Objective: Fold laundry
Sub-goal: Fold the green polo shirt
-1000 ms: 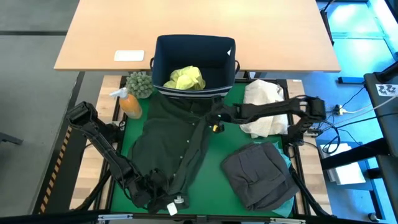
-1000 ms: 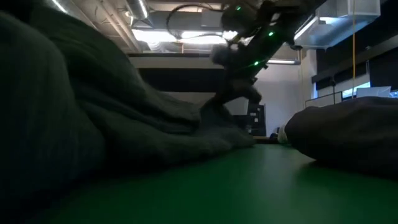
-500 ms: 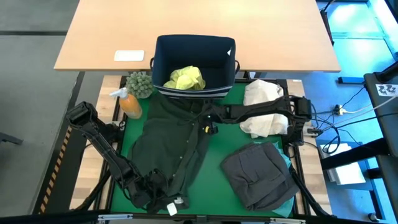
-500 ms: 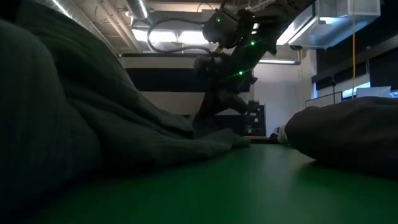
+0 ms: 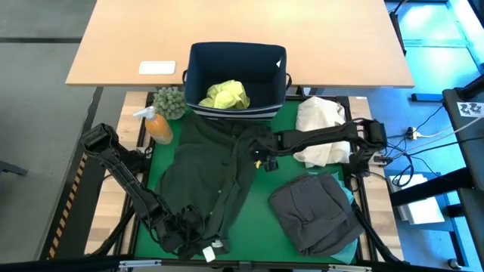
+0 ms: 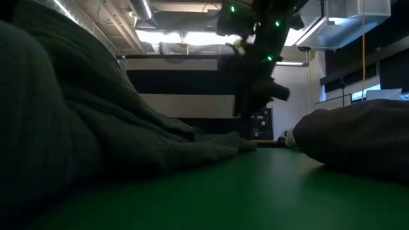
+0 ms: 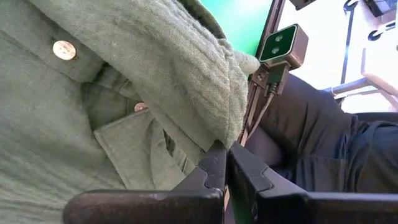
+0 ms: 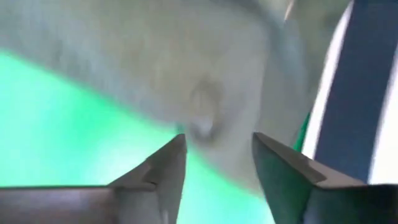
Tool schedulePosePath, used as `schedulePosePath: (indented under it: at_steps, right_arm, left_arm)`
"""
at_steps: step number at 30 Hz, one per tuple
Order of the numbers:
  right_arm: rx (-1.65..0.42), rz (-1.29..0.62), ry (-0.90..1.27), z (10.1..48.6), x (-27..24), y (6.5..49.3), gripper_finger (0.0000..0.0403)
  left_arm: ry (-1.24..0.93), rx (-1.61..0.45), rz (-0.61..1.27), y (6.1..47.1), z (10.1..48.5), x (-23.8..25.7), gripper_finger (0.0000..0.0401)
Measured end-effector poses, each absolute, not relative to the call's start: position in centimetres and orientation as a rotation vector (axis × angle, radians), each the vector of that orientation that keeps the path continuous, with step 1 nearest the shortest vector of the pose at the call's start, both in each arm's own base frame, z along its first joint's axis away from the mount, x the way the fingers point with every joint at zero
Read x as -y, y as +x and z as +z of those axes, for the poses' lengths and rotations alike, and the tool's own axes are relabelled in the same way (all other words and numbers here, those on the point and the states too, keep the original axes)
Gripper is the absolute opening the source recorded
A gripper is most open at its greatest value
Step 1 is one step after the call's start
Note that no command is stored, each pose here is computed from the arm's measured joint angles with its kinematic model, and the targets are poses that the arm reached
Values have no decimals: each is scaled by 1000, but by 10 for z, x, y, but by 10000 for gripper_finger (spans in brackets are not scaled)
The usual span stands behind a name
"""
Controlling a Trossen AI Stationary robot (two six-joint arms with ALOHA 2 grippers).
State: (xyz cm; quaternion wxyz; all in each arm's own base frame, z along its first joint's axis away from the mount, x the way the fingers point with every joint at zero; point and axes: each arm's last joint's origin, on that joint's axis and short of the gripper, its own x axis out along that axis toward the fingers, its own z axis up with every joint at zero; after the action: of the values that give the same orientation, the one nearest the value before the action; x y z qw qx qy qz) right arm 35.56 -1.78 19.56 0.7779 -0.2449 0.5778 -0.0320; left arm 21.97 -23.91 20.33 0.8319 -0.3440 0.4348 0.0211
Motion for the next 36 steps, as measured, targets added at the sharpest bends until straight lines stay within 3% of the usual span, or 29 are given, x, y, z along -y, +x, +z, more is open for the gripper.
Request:
schedulePosePath:
  at_steps: [6,15,36]
  right_arm:
    - [-1246,-58,-441,183,34,349,17]
    - [-1186,-125,-263,158,76,337,5]
    - [-1219,-387,-219,147,134,313,1]
  left_arm:
    - [-722,-920,43,220,203,239,0]
    - [-726,-921,44,220,203,239,0]
    - [-732,-969,-12,213,204,246,0]
